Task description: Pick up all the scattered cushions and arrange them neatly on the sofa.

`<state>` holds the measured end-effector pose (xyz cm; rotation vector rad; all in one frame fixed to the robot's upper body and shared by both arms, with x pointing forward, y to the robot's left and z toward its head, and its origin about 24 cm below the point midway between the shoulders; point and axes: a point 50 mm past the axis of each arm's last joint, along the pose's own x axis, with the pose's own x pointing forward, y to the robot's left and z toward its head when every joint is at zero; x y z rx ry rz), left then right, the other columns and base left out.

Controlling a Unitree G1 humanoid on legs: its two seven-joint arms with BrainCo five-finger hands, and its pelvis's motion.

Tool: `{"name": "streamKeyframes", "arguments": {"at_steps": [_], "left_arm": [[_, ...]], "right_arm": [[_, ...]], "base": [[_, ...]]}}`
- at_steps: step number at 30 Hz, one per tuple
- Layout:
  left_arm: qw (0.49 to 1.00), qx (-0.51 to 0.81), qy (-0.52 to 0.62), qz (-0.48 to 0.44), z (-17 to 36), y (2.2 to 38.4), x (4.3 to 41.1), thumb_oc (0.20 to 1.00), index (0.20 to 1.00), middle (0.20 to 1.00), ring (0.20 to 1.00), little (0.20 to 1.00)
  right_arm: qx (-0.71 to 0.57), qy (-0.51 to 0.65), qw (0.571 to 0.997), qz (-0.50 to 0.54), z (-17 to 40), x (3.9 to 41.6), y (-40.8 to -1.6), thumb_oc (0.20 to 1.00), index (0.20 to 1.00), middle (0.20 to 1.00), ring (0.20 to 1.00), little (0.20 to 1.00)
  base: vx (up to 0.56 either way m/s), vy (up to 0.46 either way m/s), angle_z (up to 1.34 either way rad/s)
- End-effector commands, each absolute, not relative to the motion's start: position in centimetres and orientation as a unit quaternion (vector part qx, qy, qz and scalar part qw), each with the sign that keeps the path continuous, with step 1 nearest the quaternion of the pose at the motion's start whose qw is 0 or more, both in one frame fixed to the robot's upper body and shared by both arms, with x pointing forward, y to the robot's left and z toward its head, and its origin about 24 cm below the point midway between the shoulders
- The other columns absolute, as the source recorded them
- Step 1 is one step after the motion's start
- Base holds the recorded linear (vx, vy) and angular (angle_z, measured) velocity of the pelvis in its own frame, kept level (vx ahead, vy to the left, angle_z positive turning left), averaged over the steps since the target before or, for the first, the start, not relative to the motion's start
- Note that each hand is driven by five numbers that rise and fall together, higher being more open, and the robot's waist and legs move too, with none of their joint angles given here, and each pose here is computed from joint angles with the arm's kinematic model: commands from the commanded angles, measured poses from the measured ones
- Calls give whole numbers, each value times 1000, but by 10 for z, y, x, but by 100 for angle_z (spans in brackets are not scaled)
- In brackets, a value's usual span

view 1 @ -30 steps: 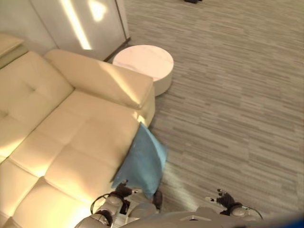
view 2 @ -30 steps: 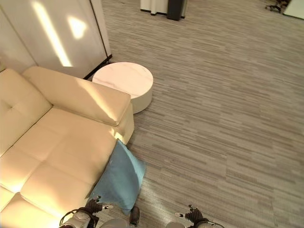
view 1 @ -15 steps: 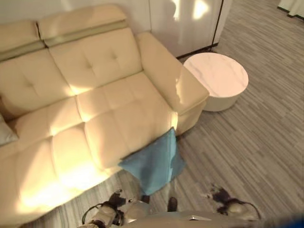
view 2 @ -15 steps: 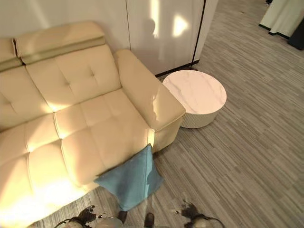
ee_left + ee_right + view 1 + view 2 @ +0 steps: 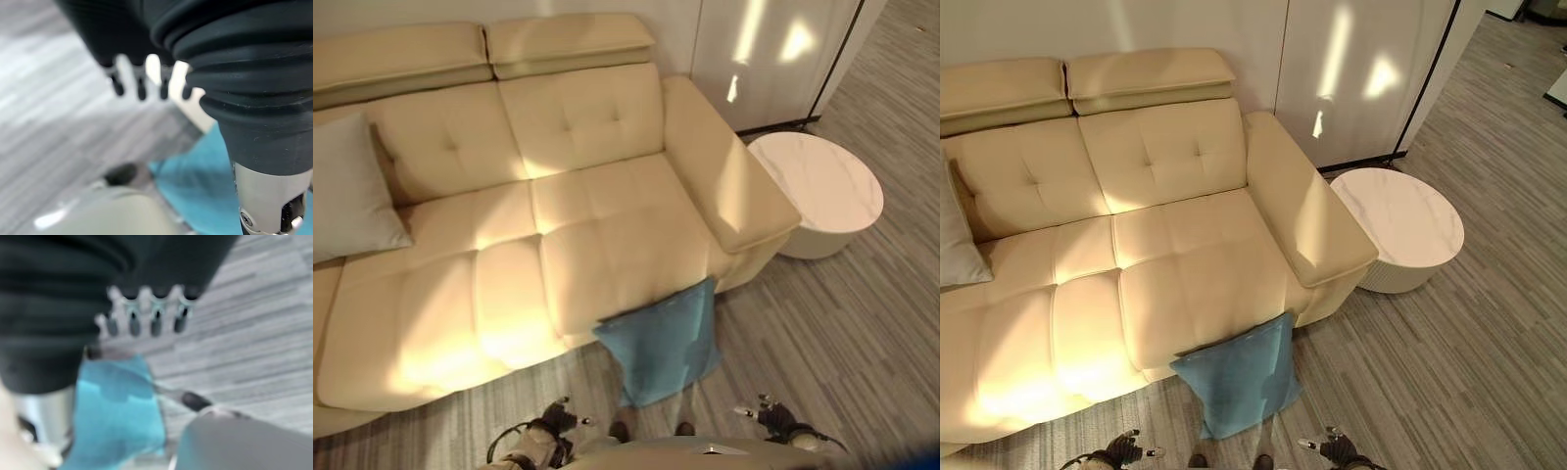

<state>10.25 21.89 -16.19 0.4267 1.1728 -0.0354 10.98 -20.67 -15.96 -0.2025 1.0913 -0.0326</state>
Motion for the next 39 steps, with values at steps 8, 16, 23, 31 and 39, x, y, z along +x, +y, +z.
{"name": "streamKeyframes", "arguments": {"at_steps": [8, 16, 23, 31, 39], "left_arm": [[820, 209, 533, 1, -156, 228, 119, 1000, 1000, 1000, 1000, 1000], [812, 201, 549, -15, -161, 220, 107, 1000, 1000, 1000, 1000, 1000], [822, 216, 525, -42, -158, 208, 125, 1000, 1000, 1000, 1000, 1000], [812, 209, 544, -28, -161, 216, 110, 1000, 1000, 1000, 1000, 1000], [820, 220, 529, -10, -155, 230, 120, 1000, 1000, 1000, 1000, 1000]], "right_arm": [[-134, 528, 838, -14, -157, 111, -225, 1000, 1000, 1000, 1000, 1000], [-133, 545, 827, -35, -158, 97, -237, 1000, 1000, 1000, 1000, 1000], [-128, 541, 829, -54, -156, 98, -244, 1000, 1000, 1000, 1000, 1000], [-128, 542, 830, -41, -158, 99, -238, 1000, 1000, 1000, 1000, 1000], [-140, 510, 849, -21, -153, 121, -230, 1000, 1000, 1000, 1000, 1000]], "base": [[112, -72, 58], [89, -239, 50], [-54, -176, 70], [36, 89, -11], [-41, 70, -39]]}}
